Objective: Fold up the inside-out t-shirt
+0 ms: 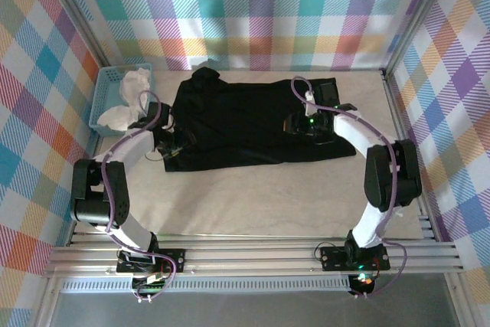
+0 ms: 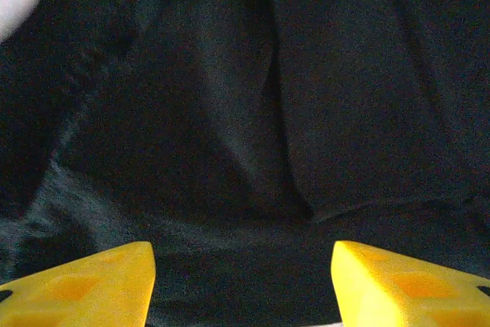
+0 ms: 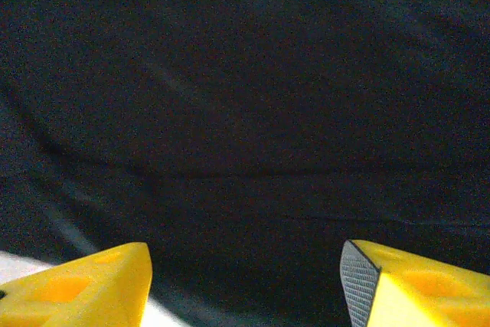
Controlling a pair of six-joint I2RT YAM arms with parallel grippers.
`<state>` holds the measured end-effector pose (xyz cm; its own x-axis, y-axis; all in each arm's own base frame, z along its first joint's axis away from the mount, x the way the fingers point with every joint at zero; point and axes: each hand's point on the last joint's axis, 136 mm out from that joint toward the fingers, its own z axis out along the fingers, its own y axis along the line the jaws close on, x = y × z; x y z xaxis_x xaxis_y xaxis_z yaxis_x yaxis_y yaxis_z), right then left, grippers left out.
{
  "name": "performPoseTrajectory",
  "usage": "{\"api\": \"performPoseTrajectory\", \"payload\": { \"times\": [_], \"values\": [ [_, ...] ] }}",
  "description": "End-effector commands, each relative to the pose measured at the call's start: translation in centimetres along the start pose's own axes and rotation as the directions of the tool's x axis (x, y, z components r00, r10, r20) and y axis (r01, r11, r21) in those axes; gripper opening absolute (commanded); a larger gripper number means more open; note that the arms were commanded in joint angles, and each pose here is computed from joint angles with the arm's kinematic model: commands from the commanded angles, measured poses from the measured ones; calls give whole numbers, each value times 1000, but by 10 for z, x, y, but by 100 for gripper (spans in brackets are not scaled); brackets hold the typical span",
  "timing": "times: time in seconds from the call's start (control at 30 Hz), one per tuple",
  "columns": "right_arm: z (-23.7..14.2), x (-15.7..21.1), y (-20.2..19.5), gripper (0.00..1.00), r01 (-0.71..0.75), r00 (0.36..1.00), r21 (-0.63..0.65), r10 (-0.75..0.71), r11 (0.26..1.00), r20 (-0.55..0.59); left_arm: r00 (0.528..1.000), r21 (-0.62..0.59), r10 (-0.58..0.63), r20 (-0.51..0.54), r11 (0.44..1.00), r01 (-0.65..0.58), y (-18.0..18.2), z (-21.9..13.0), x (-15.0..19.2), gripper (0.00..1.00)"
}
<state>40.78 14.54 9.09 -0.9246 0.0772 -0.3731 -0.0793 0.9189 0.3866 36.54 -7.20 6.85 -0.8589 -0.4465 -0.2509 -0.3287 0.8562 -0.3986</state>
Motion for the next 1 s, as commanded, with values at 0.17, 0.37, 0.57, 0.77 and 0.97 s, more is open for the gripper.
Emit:
{"api": "performPoseTrajectory", "payload": {
  "times": [0.17, 0.37, 0.57, 0.77, 0.97],
  "values": [
    [16, 31, -97, 61, -123, 967, 293, 181, 948, -178, 1000, -8, -13, 2, 1000, 13, 13, 27, 9, 61],
    [4, 83, -120, 60, -162, 909, 401, 295, 901, -295, 998, -61, -46, -44, 997, 44, 42, 29, 47, 60],
    [-28, 99, -118, 58, -197, 931, 410, 300, 891, -206, 996, -31, -54, -76, 998, 52, 47, 15, 79, 60],
    [-20, 55, 37, 60, 328, 945, 9, -328, 944, -4, 998, 26, -52, -46, 998, 53, 35, 6, 77, 61],
    [15, 84, 187, 65, 749, 662, -208, -727, 629, 183, 998, 16, -60, -2, 998, 60, 37, -1, 71, 61]
  ]
}}
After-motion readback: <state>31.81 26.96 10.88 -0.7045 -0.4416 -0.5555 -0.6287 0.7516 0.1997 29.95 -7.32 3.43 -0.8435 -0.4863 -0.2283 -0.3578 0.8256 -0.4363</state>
